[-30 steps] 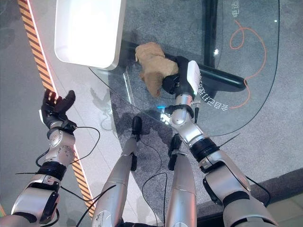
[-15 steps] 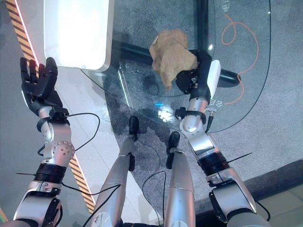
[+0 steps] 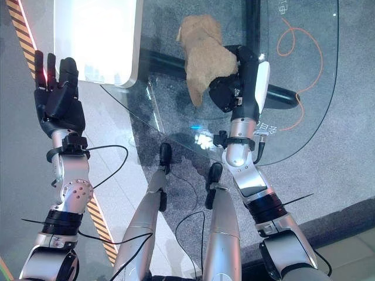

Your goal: Wipe the table with a cloth and put it in the basket.

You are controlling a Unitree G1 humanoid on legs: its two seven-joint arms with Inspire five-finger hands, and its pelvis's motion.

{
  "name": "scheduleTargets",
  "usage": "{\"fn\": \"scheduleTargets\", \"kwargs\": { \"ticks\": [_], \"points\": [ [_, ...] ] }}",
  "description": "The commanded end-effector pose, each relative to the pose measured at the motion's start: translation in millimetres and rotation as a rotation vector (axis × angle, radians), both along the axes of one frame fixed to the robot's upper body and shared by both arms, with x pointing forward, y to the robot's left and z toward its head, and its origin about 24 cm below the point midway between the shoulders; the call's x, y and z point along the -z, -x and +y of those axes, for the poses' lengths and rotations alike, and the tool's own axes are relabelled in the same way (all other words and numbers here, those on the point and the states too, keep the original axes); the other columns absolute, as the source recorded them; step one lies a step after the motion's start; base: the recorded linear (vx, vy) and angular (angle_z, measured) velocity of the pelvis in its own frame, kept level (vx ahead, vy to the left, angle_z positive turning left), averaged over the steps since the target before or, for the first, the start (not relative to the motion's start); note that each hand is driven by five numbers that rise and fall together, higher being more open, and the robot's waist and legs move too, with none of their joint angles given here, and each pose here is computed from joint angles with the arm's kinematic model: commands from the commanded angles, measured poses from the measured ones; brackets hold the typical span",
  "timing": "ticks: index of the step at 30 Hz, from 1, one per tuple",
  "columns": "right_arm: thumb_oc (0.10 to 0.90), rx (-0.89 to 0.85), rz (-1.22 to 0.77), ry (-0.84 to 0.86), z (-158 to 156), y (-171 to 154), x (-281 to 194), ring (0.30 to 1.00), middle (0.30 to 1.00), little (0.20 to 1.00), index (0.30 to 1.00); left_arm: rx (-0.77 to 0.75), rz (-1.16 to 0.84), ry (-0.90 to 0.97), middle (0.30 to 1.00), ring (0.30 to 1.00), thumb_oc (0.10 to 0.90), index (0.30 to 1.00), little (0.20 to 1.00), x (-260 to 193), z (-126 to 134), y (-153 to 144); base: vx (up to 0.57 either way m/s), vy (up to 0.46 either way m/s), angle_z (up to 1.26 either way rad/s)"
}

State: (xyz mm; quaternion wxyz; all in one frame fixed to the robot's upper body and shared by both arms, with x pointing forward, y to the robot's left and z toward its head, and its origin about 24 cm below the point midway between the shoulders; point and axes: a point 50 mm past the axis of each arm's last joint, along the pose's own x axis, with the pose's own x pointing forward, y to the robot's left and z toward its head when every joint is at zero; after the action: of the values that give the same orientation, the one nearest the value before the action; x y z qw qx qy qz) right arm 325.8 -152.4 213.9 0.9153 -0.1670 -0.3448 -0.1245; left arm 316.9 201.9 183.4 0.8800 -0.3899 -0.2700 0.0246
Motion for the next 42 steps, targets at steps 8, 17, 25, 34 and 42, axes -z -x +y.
{"fn": "scheduleTargets", "kwargs": {
  "ticks": [8,17,25,34,42],
  "points": [
    [0.100,-0.406,-0.389,-0.077,30.1,52.6,-70.1,0.300,0.300,0.200,0.300,0.185,-0.215,-0.075,0.900,0.900,0.800,0.900,0.900,-43.5,-5.4,12.4,0.00,0.000,0.00],
    [0.100,-0.610,-0.302,-0.022,46.5,52.9,-70.1,0.300,0.300,0.200,0.300,0.404,-0.233,-0.005,0.900,0.900,0.800,0.900,0.900,-41.8,-22.1,8.1,0.00,0.000,0.00],
    [0.100,-0.751,-0.263,0.049,59.8,57.6,-71.6,0.300,0.300,0.200,0.300,0.464,-0.229,-0.010,0.900,0.900,0.800,0.900,0.900,-43.6,-31.1,8.0,0.00,-0.008,0.00],
    [0.100,-0.849,-0.247,0.090,71.4,62.1,-75.5,0.300,0.300,0.200,0.300,0.459,-0.190,0.027,0.900,0.900,0.800,0.900,0.900,-42.4,-32.6,3.1,0.00,0.000,0.00],
    [0.100,-0.914,-0.277,0.081,76.5,70.1,-82.1,0.300,0.300,0.200,0.300,0.408,-0.170,0.070,0.900,0.900,0.800,0.900,0.900,-44.1,-30.6,2.0,0.00,0.000,0.00]
  ]
}}
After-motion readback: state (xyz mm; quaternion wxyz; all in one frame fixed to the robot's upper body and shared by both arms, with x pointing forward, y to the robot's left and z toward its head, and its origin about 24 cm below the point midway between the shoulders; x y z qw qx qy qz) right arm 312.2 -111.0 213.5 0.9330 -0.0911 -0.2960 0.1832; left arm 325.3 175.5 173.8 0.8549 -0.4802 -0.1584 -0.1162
